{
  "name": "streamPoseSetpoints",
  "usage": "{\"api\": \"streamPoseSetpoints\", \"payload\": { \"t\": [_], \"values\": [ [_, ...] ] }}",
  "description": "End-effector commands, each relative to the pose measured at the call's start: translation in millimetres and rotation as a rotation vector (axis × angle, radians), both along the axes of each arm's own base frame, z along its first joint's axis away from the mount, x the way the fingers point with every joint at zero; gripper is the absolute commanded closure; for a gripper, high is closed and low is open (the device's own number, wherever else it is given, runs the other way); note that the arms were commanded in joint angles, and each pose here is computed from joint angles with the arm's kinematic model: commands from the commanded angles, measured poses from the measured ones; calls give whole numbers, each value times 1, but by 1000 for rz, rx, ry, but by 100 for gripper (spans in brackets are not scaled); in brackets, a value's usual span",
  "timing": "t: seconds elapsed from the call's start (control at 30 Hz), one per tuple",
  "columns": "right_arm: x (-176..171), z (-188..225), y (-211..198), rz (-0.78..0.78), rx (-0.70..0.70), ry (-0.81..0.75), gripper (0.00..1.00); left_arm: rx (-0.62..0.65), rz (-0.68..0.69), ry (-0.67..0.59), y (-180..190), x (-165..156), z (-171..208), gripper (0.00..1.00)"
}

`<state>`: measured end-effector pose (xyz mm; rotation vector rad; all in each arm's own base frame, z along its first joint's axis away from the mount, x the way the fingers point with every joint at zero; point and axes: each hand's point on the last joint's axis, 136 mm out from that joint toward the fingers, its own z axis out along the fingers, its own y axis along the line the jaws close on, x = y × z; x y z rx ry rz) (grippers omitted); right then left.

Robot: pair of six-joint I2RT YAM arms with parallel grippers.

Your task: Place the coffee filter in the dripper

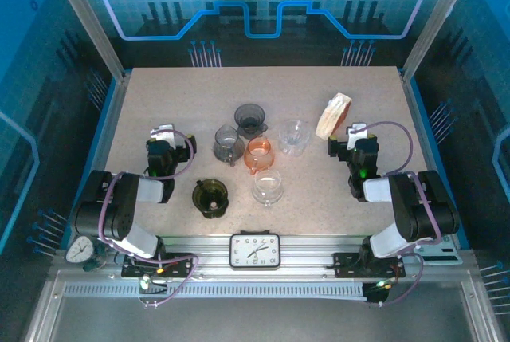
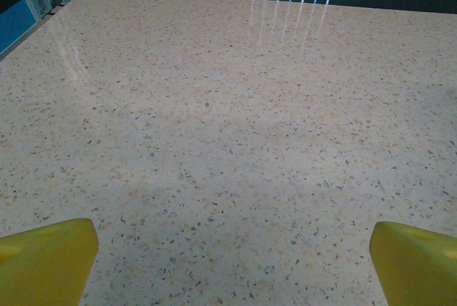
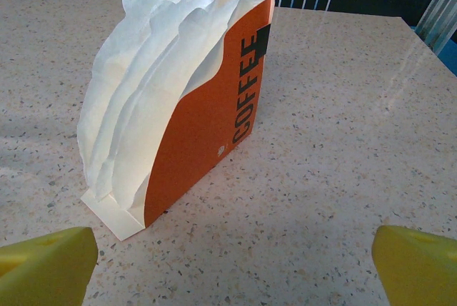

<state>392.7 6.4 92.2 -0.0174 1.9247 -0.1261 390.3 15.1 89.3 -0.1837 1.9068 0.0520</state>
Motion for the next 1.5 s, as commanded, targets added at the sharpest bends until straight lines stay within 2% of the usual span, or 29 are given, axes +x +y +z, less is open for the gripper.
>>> {"api": "streamPoseSetpoints", "payload": {
  "t": [0.0,0.3,0.37,0.4,0.53,0.7,0.8,0.87,0.97,1.03,1.07,1.13,1.2,1.3,1.37,1.47],
  "values": [
    [4,9,5,12,-11,-39,0,2,-29,-24,-5,7,8,1],
    [4,8,5,14,-1,-35,0,2,-28,-23,-5,7,7,1],
    [2,11,1,-4,8,-48,0,1,10,-32,1,6,11,1],
    [-1,14,-1,-12,15,-48,0,-4,54,-26,8,3,14,1],
    [-9,27,5,9,-16,-98,0,-3,38,-23,5,1,30,1],
    [-4,41,3,-21,-15,-1,0,-23,99,-26,14,0,63,1],
    [-4,50,-6,-113,-7,35,0,-90,129,-84,16,-2,87,1],
    [-7,62,-9,-165,-10,6,0,-149,171,-109,20,-3,102,1],
    [-11,81,-16,-279,-1,-46,0,-340,372,-145,42,-11,114,1],
    [-12,83,-20,-352,110,-36,0,-521,589,-107,59,-33,102,1],
    [-15,74,-20,-371,178,17,0,-562,622,-103,62,-38,101,1],
    [-14,60,-4,-288,315,141,0,-599,505,-116,49,-31,108,1],
    [-6,52,27,-85,425,207,0,-660,455,-125,39,-31,111,1],
    [-6,38,40,-68,520,261,0,-734,360,-99,21,-27,117,1],
    [-8,39,48,-40,504,240,0,-777,293,-80,8,-26,122,1],
    [-17,57,40,-146,289,163,0,-830,172,-82,-13,-30,137,1]
  ]
}}
